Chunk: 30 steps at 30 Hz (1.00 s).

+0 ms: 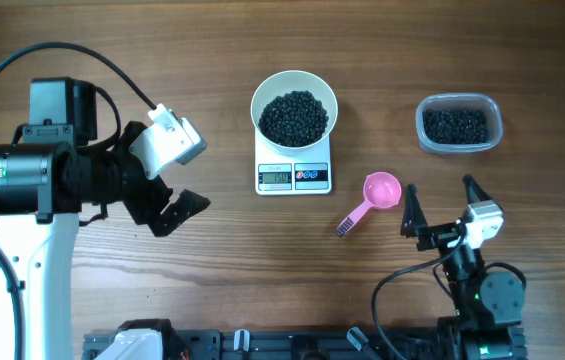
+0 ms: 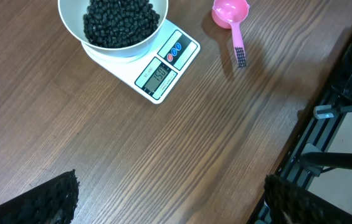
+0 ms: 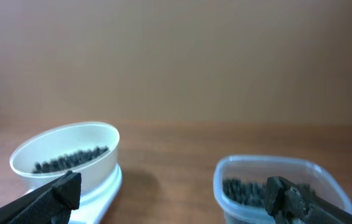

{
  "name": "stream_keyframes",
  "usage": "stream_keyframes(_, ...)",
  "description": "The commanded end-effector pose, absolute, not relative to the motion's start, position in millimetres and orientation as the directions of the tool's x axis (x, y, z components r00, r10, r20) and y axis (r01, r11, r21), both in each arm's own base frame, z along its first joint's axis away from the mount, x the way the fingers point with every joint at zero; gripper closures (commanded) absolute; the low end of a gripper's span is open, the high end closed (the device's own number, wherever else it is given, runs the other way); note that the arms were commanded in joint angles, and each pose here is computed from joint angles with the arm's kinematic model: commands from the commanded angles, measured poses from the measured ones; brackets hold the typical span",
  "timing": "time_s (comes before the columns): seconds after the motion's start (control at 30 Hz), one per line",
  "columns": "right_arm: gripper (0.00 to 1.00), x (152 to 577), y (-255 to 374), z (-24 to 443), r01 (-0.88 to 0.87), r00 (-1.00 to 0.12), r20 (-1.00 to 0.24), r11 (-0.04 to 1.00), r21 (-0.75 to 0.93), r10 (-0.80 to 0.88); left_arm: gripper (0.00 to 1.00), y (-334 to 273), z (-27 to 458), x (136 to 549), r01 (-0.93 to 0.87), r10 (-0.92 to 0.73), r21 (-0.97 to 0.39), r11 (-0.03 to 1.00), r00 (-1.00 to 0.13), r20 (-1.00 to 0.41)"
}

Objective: Scoop item into bowl and weigh 150g on scale

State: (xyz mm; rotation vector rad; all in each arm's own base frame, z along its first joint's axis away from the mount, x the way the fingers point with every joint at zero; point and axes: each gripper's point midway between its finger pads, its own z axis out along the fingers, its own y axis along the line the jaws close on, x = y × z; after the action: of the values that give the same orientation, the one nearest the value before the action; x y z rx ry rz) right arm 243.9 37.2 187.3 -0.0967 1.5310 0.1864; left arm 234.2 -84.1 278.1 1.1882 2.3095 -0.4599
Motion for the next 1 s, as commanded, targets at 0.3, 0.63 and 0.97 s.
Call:
stream_keyframes(0.3,0.01,244.3,33.7,175.1,-0.156,0.017,-0.995,0.982,-0.105,-0.103,0.0,-84.0,284.5,233.6,0.828,0.656,-0.049,0.558,-0.476,-0.586)
stream_keyframes(0.63,0.0,244.4,33.7,175.4,-0.156,0.019,-0.995,0.982,-0.104,-0.103,0.0,-84.0,284.5,233.6,0.828,0.656,-0.049,0.558,-0.476,-0.586)
stream_keyframes(0.97,0.0,244.4,33.7,175.4,-0.156,0.019,-0.995,0.982,-0.105,-0.103,0.0,-84.0,284.5,233.6,0.828,0.656,-0.049,0.558,-0.476,-0.586)
